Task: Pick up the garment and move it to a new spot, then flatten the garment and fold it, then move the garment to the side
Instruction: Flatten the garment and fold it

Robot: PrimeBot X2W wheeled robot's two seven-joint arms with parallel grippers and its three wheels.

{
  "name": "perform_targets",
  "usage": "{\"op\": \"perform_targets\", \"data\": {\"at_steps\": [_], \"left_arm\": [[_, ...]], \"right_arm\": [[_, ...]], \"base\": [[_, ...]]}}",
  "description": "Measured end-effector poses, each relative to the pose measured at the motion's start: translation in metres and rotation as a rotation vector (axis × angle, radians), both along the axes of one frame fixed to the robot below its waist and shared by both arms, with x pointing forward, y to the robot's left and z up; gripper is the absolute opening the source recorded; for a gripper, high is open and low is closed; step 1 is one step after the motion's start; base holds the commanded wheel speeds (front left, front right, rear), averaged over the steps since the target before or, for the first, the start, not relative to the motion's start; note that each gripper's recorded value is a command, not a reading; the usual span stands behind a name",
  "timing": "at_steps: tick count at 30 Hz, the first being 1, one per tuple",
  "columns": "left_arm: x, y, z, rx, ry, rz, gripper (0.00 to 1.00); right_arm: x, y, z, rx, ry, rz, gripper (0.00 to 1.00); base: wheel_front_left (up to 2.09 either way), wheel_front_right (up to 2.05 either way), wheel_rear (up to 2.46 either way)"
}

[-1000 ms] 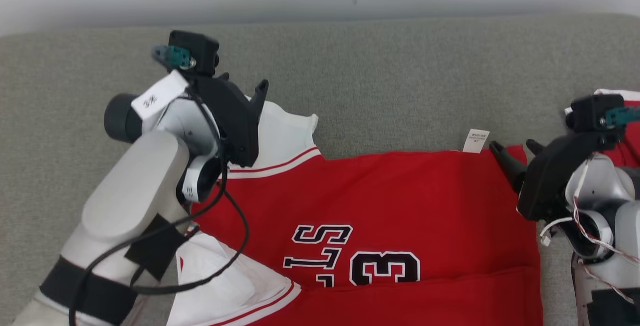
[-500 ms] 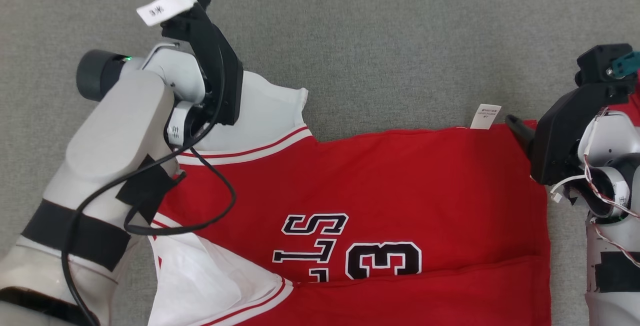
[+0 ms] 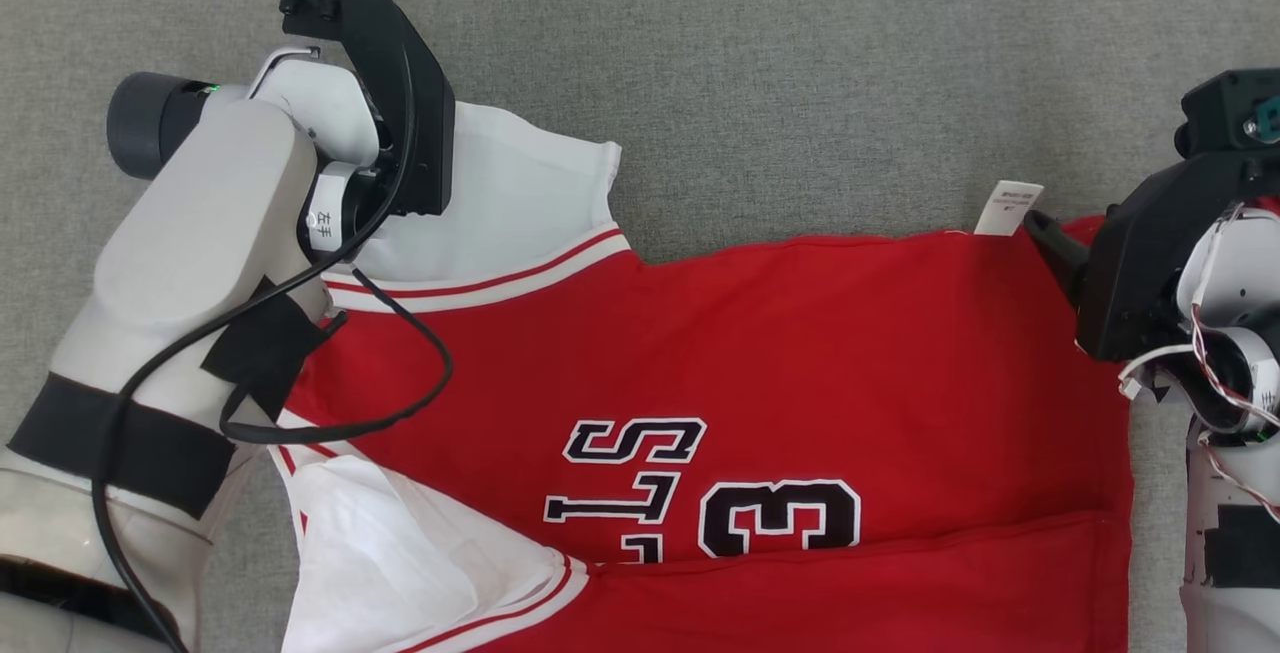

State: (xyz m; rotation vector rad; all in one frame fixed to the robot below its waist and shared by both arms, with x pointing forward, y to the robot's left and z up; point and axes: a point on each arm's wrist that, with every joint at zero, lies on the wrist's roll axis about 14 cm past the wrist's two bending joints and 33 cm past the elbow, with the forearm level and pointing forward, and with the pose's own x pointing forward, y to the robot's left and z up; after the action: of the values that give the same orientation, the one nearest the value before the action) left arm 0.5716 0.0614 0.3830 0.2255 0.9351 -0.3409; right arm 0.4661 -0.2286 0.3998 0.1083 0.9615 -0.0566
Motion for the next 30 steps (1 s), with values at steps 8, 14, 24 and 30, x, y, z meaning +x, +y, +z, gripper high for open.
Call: {"op": "perform_targets", "data": {"at_steps": [8, 14, 24, 30], "left_arm": [[-0.004, -0.009, 0.002, -0.009, 0.012, -0.018, 1.0], [-0.009, -0.023, 0.007, -0.04, 0.024, -0.043, 1.0], [-0.011, -0.029, 0.005, -0.051, 0.027, -0.057, 0.45], [-0.013, -0.028, 0.004, -0.058, 0.032, -0.054, 0.26]], "right_arm": [[-0.004, 0.002, 0.002, 0.008, -0.007, 0.002, 1.0], [-0.007, -0.01, 0.003, 0.008, -0.006, -0.039, 1.0], [-0.014, -0.019, -0.007, 0.008, 0.03, -0.072, 1.0], [-0.014, -0.017, -0.014, 0.019, 0.046, -0.072, 0.96]], "base": [[0.0, 0.0, 0.0], [0.0, 0.0, 0.0], [0.0, 0.0, 0.0], [0.0, 0.0, 0.0]]}}
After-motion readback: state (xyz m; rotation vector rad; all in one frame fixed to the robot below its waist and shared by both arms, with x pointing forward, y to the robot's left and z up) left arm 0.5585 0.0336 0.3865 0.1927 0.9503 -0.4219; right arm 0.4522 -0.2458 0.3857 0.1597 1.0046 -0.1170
